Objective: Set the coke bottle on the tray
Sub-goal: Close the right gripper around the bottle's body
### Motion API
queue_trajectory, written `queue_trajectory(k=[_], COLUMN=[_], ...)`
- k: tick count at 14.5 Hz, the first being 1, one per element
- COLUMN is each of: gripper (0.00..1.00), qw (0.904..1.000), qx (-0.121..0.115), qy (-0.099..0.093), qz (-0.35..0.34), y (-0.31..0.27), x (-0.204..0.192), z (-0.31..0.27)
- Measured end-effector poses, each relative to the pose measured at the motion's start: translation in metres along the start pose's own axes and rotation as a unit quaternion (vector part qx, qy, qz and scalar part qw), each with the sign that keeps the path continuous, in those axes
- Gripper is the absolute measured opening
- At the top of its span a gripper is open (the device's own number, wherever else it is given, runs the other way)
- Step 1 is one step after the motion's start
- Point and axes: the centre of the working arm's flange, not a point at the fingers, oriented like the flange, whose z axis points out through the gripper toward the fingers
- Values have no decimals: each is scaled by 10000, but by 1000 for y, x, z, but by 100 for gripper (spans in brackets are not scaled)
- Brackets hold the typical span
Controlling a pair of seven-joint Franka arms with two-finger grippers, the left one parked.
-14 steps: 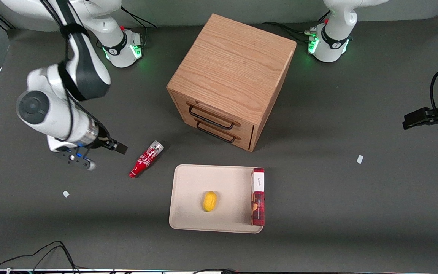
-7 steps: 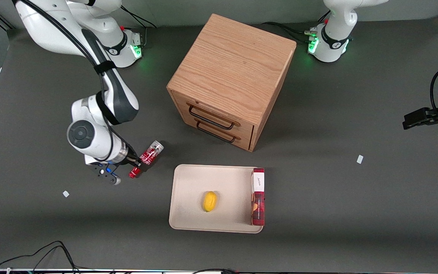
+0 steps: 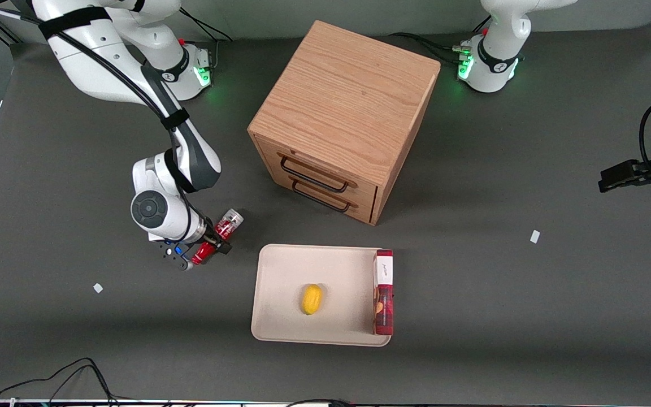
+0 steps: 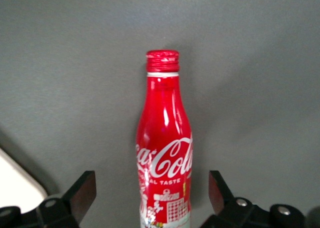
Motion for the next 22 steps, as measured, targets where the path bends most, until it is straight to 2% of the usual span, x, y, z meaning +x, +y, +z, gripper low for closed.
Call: queue_trajectory(k=[8,9,10,14,22], gripper=[100,95,94,56,55], qw=[9998,9998,9998,9997,9997], qx=[138,138,145,163,189], qy=[104,112,123,140,167], qz=[64,59,55,63,62], y=[17,18,18,18,17], x=[-5,-6,-5,-3,-1], z=[37,39,40,40,37])
